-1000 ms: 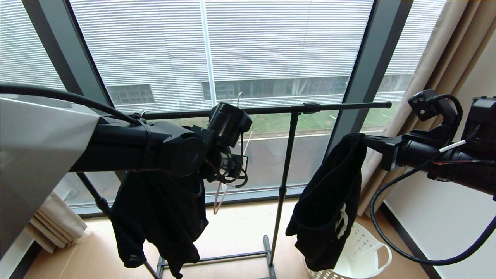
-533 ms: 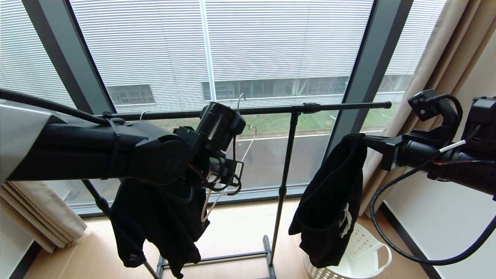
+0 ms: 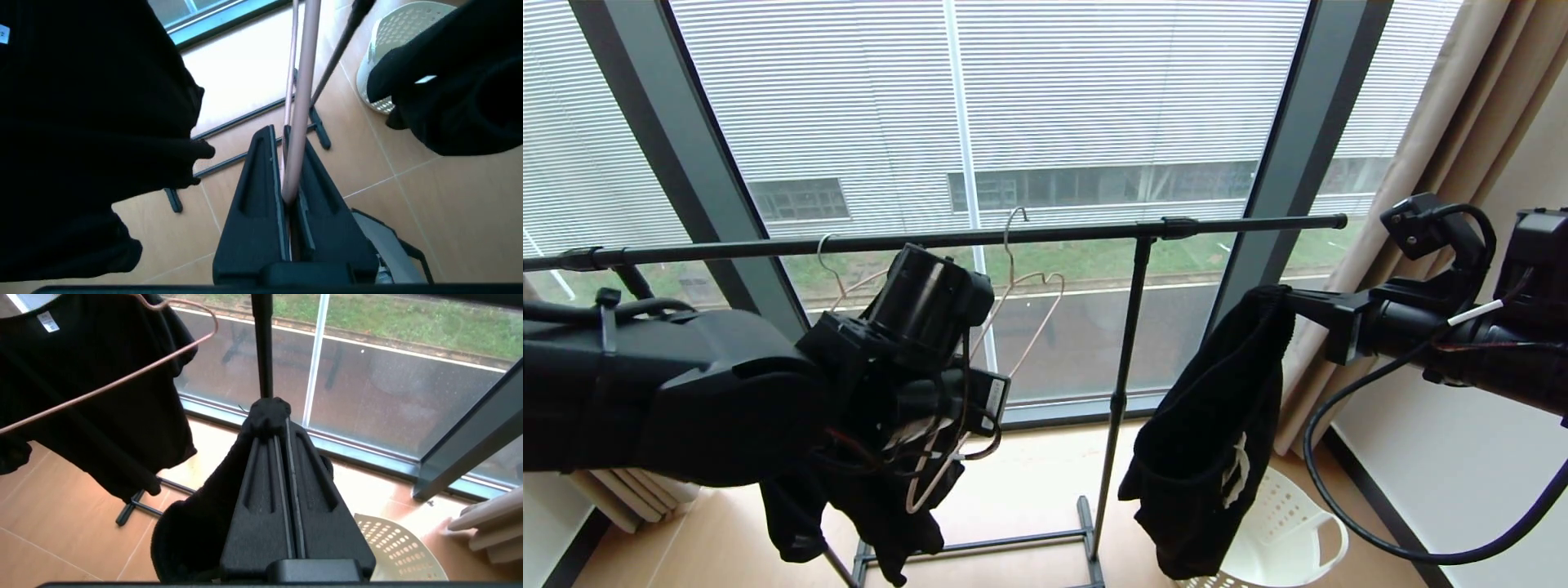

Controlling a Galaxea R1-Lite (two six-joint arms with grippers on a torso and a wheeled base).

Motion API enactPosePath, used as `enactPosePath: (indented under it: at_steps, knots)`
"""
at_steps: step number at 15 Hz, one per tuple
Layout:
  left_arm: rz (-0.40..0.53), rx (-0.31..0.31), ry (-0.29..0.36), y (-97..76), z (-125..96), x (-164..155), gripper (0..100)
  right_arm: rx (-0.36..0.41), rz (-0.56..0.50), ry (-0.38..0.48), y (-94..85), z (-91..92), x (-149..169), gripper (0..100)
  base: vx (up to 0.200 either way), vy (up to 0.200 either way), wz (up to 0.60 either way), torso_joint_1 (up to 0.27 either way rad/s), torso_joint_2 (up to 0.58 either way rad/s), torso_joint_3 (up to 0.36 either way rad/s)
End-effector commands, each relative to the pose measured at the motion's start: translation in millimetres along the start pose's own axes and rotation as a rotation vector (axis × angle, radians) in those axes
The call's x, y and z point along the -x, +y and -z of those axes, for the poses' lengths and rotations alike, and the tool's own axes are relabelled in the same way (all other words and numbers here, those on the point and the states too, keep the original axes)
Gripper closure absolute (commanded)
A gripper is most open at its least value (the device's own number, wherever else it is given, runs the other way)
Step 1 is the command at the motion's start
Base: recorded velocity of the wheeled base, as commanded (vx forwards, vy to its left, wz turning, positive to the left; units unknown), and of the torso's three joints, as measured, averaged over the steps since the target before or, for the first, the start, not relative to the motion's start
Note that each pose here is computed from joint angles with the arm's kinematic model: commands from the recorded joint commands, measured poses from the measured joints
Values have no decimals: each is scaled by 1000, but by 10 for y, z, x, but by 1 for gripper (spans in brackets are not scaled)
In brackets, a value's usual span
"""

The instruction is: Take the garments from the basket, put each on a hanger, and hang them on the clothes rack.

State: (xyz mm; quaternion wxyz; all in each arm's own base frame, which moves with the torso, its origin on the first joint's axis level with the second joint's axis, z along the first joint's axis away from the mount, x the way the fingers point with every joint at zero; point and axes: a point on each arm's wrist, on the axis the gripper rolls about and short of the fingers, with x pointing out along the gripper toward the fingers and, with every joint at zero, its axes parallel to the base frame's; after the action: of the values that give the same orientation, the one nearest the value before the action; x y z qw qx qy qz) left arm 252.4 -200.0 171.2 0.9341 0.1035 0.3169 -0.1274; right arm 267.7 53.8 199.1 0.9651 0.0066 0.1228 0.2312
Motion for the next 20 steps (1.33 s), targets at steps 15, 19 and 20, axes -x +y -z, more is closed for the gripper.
enactPosePath:
  at_steps: [15, 19, 20]
  knots:
    - [396, -153, -179, 453, 1136, 678, 100, 215, 264, -7, 453, -64, -21, 100, 0, 0, 0, 0, 0, 0]
    - [400, -209, -187, 465, 1203, 717, 100, 371, 341, -62, 493, -354, -153, 100, 0, 0, 0, 0, 0, 0]
    - [403, -220, -183, 459, 1222, 718, 100, 372, 335, -28, 542, -243, -181, 100, 0, 0, 0, 0, 0, 0]
